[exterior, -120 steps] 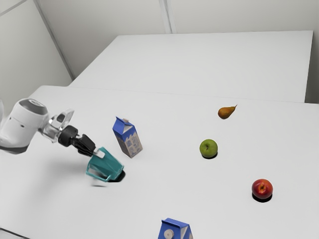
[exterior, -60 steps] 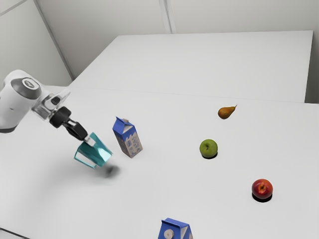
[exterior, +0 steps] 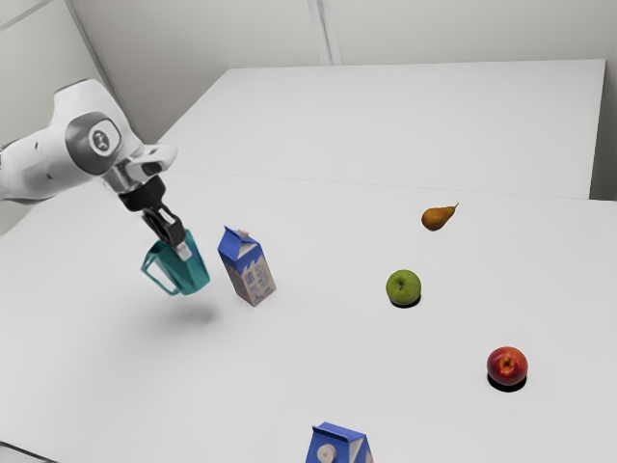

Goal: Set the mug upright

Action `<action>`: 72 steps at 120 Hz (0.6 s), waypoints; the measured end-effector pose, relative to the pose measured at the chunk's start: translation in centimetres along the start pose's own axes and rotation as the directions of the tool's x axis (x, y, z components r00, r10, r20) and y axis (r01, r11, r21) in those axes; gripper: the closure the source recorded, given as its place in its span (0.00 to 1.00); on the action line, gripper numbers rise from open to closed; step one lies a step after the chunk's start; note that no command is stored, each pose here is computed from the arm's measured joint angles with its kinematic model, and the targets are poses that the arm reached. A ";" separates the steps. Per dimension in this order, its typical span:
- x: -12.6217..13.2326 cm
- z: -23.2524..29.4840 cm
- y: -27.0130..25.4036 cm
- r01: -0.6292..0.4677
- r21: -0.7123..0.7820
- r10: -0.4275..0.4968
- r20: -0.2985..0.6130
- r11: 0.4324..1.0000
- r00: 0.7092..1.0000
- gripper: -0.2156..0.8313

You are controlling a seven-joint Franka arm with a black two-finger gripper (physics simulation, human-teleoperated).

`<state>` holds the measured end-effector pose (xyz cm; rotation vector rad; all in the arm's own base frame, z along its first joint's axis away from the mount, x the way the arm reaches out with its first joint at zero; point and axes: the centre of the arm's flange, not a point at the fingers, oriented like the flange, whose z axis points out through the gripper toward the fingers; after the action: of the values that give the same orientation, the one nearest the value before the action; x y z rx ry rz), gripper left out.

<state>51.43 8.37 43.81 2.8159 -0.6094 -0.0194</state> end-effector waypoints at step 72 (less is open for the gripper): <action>2.5 2.2 -0.4 0.133 0.195 -0.132 -0.018 0.972 0.991 0.95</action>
<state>53.72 7.16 41.67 3.0423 -0.4422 0.0239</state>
